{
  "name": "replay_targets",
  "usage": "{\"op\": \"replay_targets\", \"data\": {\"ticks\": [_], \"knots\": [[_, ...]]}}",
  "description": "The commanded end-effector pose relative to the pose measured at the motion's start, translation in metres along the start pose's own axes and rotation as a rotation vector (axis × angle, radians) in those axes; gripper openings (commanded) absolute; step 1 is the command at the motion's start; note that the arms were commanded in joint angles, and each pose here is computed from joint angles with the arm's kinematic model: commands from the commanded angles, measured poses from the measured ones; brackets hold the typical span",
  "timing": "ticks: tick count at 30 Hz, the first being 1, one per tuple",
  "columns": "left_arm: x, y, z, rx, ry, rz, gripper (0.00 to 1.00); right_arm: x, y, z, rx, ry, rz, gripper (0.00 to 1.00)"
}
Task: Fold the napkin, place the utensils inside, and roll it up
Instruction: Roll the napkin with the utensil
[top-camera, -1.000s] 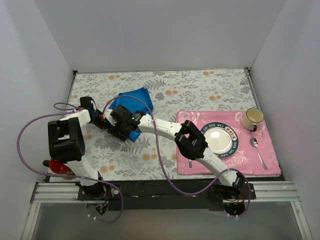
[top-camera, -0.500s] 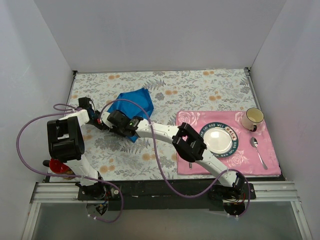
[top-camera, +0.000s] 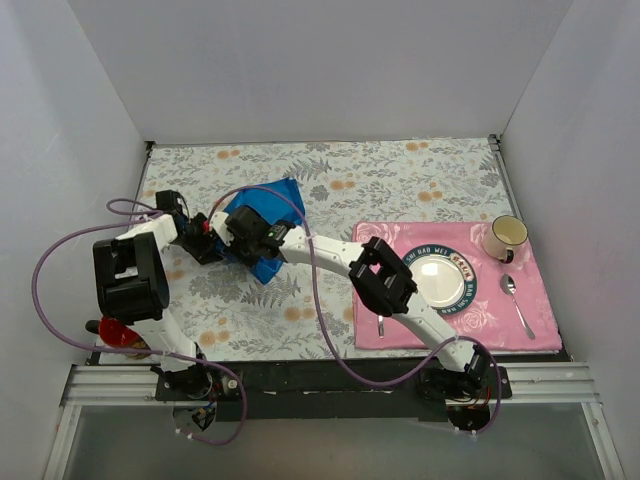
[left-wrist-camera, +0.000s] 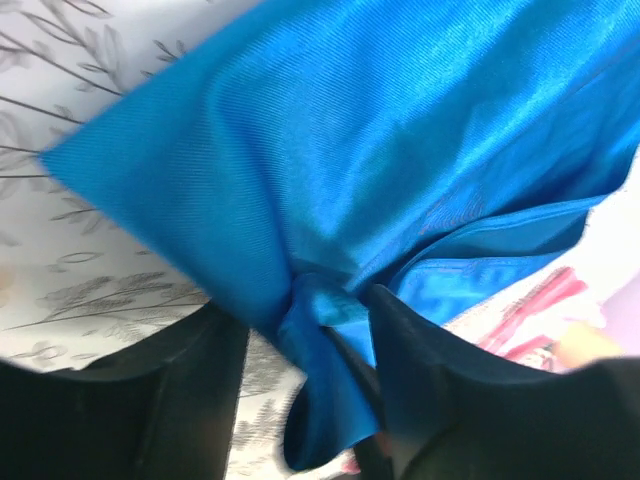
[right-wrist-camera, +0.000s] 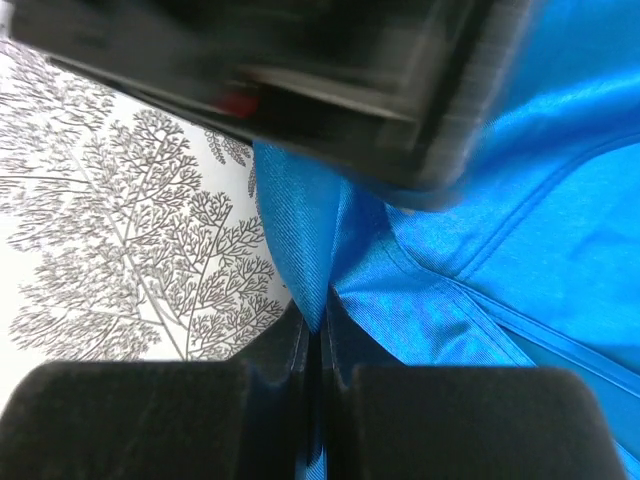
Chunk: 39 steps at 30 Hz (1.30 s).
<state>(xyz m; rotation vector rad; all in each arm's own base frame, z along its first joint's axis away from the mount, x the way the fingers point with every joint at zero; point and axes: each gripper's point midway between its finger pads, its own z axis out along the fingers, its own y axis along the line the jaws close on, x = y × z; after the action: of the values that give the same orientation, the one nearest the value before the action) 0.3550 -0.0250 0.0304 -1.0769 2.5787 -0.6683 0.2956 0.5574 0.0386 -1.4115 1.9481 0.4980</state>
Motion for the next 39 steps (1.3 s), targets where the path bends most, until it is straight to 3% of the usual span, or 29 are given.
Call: {"op": "replay_targets", "data": {"ticks": [1,11,15,21,25,33,39], "knots": [[-0.017,-0.013,-0.030,0.005,-0.103,0.107,0.54,-0.013,-0.005,-0.020,-0.179,-0.036,0.185,0.01],[-0.017,-0.030,-0.066,0.086,-0.236,0.068,0.67,0.004,-0.010,-0.009,-0.451,-0.036,0.488,0.01],[-0.007,-0.033,-0.071,0.131,-0.238,0.039,0.68,0.009,-0.018,-0.007,-0.529,-0.041,0.616,0.01],[0.008,-0.037,-0.072,0.220,-0.229,0.038,0.58,0.021,-0.026,-0.001,-0.640,-0.011,0.820,0.01],[0.024,-0.044,-0.056,0.316,-0.122,0.019,0.43,0.027,-0.026,0.003,-0.694,0.016,0.887,0.01],[0.032,-0.050,-0.025,0.447,-0.028,-0.039,0.15,0.038,-0.027,0.010,-0.684,0.041,0.934,0.01],[0.015,-0.055,-0.011,0.473,-0.064,-0.069,0.11,0.038,-0.026,0.011,-0.696,0.041,0.956,0.01]]}}
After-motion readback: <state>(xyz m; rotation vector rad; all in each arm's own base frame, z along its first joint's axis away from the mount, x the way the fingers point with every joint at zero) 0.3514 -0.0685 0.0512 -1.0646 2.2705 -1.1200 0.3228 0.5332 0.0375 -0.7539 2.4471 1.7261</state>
